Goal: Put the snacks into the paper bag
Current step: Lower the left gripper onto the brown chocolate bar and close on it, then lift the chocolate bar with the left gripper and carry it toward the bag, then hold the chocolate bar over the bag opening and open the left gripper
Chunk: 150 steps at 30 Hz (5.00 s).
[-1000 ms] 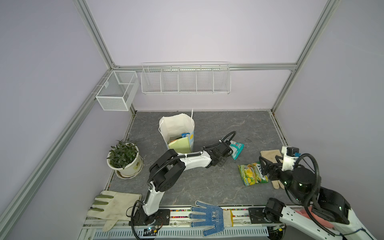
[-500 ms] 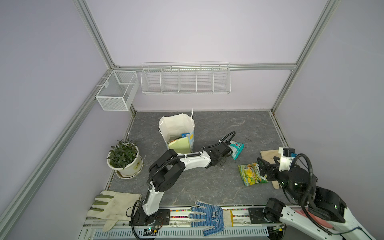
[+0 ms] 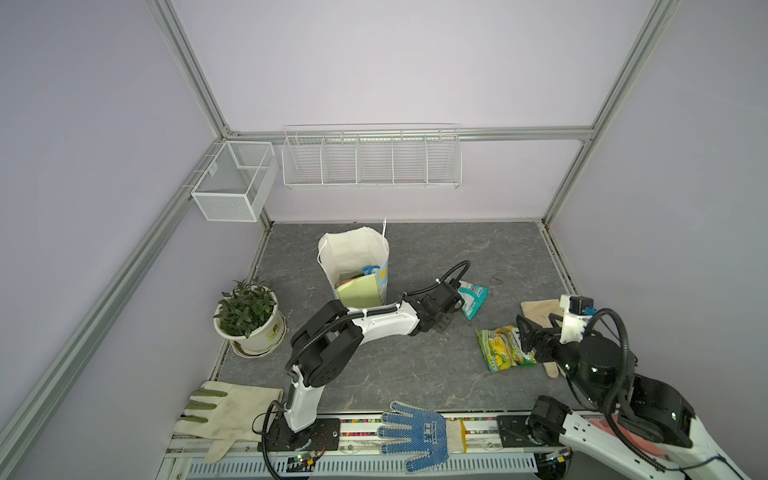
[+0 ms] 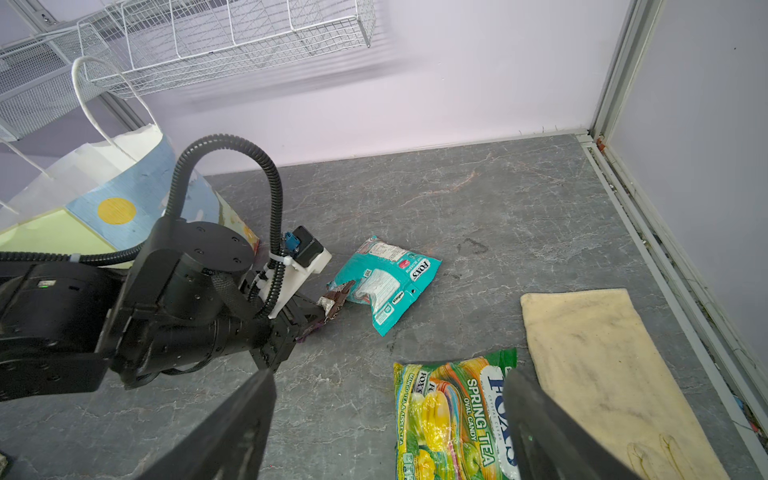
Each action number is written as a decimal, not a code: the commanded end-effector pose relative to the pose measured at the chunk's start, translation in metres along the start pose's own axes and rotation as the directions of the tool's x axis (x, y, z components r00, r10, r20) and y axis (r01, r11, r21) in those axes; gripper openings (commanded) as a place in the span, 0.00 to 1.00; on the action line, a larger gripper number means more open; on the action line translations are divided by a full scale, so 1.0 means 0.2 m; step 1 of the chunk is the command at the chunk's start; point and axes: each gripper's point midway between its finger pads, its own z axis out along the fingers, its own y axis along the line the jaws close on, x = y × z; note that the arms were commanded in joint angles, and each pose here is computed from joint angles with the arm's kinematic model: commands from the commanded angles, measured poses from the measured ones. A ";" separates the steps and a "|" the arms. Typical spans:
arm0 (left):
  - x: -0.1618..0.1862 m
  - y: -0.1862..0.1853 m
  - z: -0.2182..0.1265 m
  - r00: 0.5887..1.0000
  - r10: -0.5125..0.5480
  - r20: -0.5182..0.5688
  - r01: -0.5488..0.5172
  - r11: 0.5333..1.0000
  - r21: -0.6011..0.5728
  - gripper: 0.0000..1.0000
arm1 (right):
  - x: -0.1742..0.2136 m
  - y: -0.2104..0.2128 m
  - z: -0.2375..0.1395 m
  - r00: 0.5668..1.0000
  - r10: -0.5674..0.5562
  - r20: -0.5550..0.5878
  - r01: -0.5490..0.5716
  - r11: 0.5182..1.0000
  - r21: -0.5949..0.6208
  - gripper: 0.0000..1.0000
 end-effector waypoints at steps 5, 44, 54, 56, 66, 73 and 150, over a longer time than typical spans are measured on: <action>-0.06 0.01 -0.09 0.999 -0.022 0.040 0.021 1.000 0.019 0.03 | 0.01 -0.03 0.00 1.000 0.019 0.009 -0.019 1.000 0.023 0.88; -0.34 0.04 -0.52 0.971 -0.066 0.229 0.044 0.994 0.100 0.01 | 0.04 -0.01 0.04 1.000 0.011 -0.008 -0.011 0.999 0.030 0.88; -0.45 0.06 -0.74 0.928 -0.080 0.363 0.029 0.989 0.144 0.00 | 0.06 -0.01 0.05 1.000 0.013 -0.014 -0.013 0.999 0.033 0.88; -0.47 0.07 -0.79 0.916 -0.091 0.390 0.035 0.988 0.148 0.00 | 0.06 -0.02 0.05 1.000 0.015 -0.015 -0.014 0.999 0.034 0.88; -0.51 0.13 -0.95 0.879 -0.101 0.466 0.046 0.991 0.128 0.00 | 0.07 -0.02 0.05 1.000 0.022 -0.020 -0.021 0.999 0.034 0.88; -0.53 0.17 -1.07 0.847 -0.118 0.519 0.062 0.990 0.125 0.00 | 0.08 -0.02 0.05 0.999 0.031 -0.024 -0.030 0.999 0.033 0.88; -0.29 1.03 -1.81 0.478 -0.267 0.836 0.480 0.877 0.006 0.00 | 0.09 0.08 0.13 0.998 0.027 -0.065 -0.027 1.000 0.014 0.88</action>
